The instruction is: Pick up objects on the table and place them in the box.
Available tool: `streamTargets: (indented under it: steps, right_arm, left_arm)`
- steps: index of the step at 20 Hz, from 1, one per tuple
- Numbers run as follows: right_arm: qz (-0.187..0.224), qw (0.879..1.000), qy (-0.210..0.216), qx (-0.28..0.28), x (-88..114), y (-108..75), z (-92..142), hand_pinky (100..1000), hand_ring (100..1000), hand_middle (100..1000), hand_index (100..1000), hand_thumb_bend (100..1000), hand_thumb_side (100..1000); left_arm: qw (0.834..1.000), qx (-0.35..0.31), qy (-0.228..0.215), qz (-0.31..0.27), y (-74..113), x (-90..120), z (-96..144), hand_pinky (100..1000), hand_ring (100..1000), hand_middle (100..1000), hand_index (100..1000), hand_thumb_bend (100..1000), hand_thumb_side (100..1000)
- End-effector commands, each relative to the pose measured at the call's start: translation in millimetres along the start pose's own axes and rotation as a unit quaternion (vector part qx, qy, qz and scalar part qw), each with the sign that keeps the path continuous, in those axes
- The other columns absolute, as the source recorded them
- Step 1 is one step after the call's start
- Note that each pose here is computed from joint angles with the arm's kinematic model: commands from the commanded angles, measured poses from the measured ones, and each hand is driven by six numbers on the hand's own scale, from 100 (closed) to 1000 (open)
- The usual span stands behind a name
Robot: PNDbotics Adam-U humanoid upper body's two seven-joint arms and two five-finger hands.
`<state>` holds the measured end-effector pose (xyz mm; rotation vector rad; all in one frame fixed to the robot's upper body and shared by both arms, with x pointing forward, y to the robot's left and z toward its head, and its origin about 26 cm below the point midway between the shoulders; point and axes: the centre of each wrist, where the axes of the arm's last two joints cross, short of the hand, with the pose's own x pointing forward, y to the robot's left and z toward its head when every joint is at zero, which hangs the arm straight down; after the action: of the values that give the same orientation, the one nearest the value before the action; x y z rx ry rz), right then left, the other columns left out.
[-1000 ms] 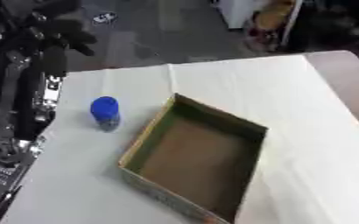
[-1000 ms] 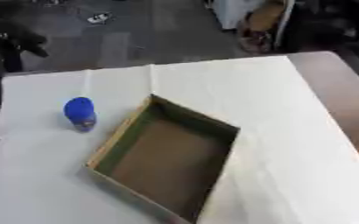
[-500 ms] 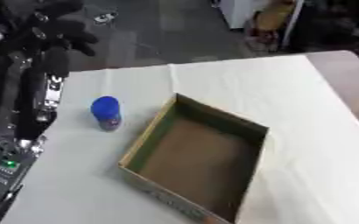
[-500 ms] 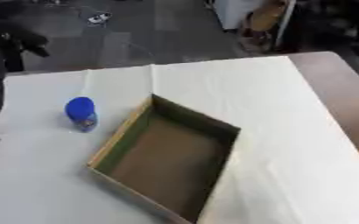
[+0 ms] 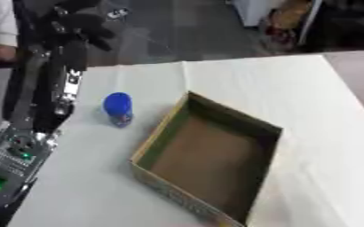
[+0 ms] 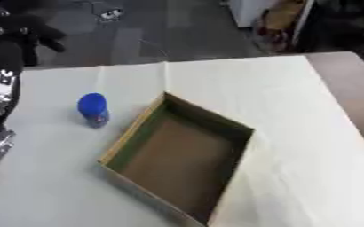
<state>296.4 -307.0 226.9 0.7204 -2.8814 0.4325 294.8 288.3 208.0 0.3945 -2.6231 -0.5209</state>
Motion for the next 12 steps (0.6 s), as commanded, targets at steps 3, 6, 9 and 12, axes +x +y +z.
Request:
streamTargets:
  steps: [3,6,9,12]
  right_arm:
    - [0.097,0.987,-0.076,0.102,9.9,-7.9,-5.7,104,390,390,295,100,737]
    - [0.107,0.985,-0.069,0.119,7.5,-5.4,-6.3,105,395,395,298,100,740]
    - [0.117,0.983,-0.064,0.124,7.0,-4.6,-5.4,106,399,399,307,100,744]
    - [0.121,0.983,-0.064,0.126,5.9,-3.6,-6.4,108,400,400,307,100,743]
  left_arm:
    - [0.999,-0.030,0.020,-0.034,10.1,3.6,-4.6,512,597,799,863,100,795]
    - [0.993,-0.084,0.046,-0.068,17.8,4.2,-6.5,440,579,797,868,100,778]
    - [0.980,-0.143,0.072,-0.121,30.7,6.4,-11.9,476,594,827,879,138,735]
    - [0.964,-0.181,0.102,-0.165,38.9,8.3,-17.3,547,625,857,886,156,731]
